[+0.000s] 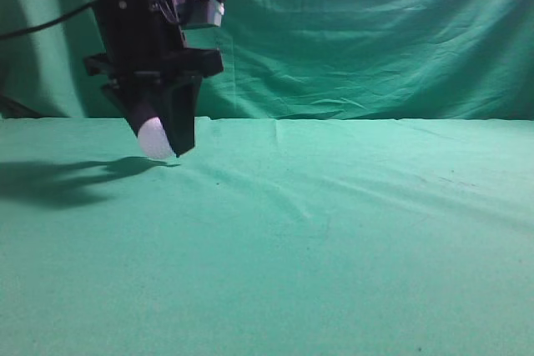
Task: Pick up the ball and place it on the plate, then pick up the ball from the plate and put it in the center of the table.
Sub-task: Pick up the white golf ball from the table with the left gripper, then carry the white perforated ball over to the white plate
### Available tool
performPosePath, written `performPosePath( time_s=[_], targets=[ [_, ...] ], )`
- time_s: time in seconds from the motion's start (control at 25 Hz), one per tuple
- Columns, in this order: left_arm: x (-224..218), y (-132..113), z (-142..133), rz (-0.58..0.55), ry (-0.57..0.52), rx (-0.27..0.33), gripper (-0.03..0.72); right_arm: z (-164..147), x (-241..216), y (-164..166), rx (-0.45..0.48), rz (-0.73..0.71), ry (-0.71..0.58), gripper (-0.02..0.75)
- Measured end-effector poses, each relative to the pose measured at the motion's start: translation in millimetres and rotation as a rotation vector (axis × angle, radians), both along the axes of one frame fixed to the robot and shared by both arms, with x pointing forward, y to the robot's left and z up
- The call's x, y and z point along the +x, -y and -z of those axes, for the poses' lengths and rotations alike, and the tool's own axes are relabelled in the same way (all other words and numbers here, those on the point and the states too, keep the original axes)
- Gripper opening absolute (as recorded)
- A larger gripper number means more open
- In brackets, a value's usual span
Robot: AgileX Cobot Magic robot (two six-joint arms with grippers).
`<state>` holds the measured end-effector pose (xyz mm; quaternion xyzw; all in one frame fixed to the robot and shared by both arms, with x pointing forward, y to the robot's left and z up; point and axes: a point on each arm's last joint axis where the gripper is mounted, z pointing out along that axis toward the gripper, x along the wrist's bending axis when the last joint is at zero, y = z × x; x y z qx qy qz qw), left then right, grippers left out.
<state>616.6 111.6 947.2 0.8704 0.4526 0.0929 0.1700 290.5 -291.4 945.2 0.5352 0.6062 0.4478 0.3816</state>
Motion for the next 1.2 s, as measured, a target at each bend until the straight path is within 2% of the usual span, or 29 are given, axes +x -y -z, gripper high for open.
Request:
performPosePath(
  time_s=[0.16, 0.28, 0.4, 0.56, 0.68, 0.88, 1.04, 1.2],
  targets=[
    [-6, -6, -19, -0.037, -0.005, 0.024, 0.302, 0, 0, 0, 0.000, 0.000, 0.000, 0.066],
    [-16, -21, -52, -0.094, 0.011, 0.053, 0.302, 0, 0, 0, 0.000, 0.000, 0.000, 0.066],
    [-23, -49, -84, -0.178, 0.021, 0.053, 0.302, 0, 0, 0, 0.000, 0.000, 0.000, 0.066],
    [-35, -99, -114, -0.304, 0.061, 0.037, 0.302, 0, 0, 0, 0.000, 0.000, 0.000, 0.066],
    [-49, -137, -119, -0.414, 0.052, 0.033, 0.302, 0, 0, 0, 0.000, 0.000, 0.000, 0.066],
    [-66, -189, -107, -0.578, -0.012, 0.050, 0.302, 0, 0, 0, 0.000, 0.000, 0.000, 0.066],
    [-69, -214, -103, -0.658, -0.025, 0.051, 0.302, 0, 0, 0, 0.000, 0.000, 0.000, 0.066],
    [-67, -226, -104, -0.685, 0.011, 0.069, 0.302, 0, 0, 0, 0.000, 0.000, 0.000, 0.066]
  ],
)
